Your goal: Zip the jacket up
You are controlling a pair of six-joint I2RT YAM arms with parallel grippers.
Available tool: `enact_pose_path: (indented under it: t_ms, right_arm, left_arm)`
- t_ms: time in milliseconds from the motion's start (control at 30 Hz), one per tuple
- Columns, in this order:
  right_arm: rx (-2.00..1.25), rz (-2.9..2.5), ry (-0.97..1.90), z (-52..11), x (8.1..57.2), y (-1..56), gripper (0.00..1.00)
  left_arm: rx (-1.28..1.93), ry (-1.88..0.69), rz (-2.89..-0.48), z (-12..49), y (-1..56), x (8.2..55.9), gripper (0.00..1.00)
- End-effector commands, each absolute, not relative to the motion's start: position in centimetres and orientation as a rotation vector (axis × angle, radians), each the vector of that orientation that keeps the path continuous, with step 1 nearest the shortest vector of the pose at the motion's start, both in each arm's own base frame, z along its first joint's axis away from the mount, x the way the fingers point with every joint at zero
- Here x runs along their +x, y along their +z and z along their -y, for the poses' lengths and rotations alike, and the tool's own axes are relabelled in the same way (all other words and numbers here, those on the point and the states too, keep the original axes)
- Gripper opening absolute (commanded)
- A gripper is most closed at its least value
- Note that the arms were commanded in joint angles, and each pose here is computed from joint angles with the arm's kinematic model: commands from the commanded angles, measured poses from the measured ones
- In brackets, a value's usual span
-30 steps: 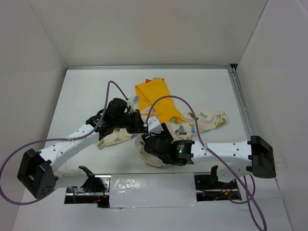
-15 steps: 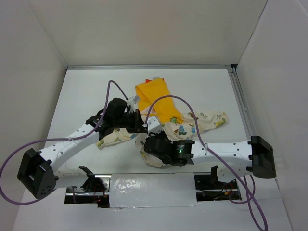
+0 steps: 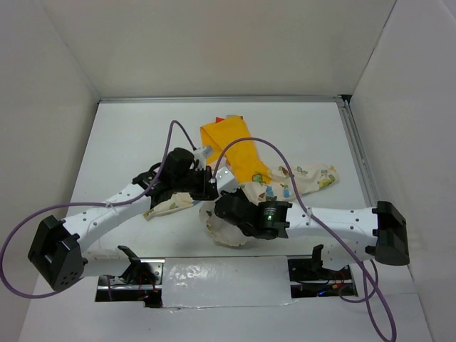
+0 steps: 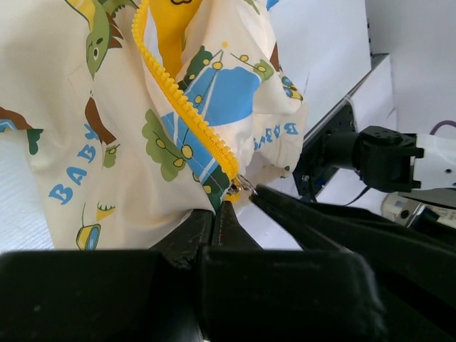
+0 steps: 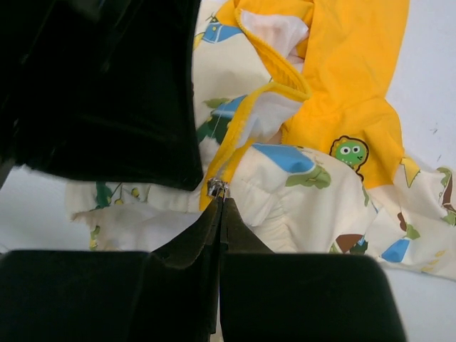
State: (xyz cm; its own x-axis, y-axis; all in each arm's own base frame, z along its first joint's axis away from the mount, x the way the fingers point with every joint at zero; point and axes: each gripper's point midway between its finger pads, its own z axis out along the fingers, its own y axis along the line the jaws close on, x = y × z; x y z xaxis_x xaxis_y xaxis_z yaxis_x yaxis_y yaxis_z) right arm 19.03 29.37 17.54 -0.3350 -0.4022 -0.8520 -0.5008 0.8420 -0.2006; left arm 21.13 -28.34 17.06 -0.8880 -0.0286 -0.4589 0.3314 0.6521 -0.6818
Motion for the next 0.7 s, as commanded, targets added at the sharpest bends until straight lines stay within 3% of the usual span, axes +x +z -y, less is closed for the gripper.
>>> enact_pose_path:
  t_ms: [0,400,567,633,667]
  right_arm:
    - [-0.551,-1.939,0.170,-29.5,20.7,21.1,0.00]
    - [-0.409,-1.868,0.311,-28.2,22.8,23.4,0.00]
    - [-0.486,-1.959,0.433,-29.2,20.9,21.4,0.00]
    - [-0.476,-2.001,0.463,-29.4,20.7,20.4,0.00]
    - [-0.470,-2.015,0.482,-29.6,20.6,20.2,0.00]
  left_arm:
    - [0.341,-1.112,-2.410,29.4,17.6,20.6,0.00]
    - [0.346,-1.050,-2.504,29.1,15.2,18.3,0.02]
    - [0.275,-0.948,-2.490,28.6,16.7,20.1,0.81]
    - [0.263,-0.955,-2.450,28.7,18.2,20.6,0.99]
    - [0.259,-0.964,-2.439,28.7,18.7,20.7,0.99]
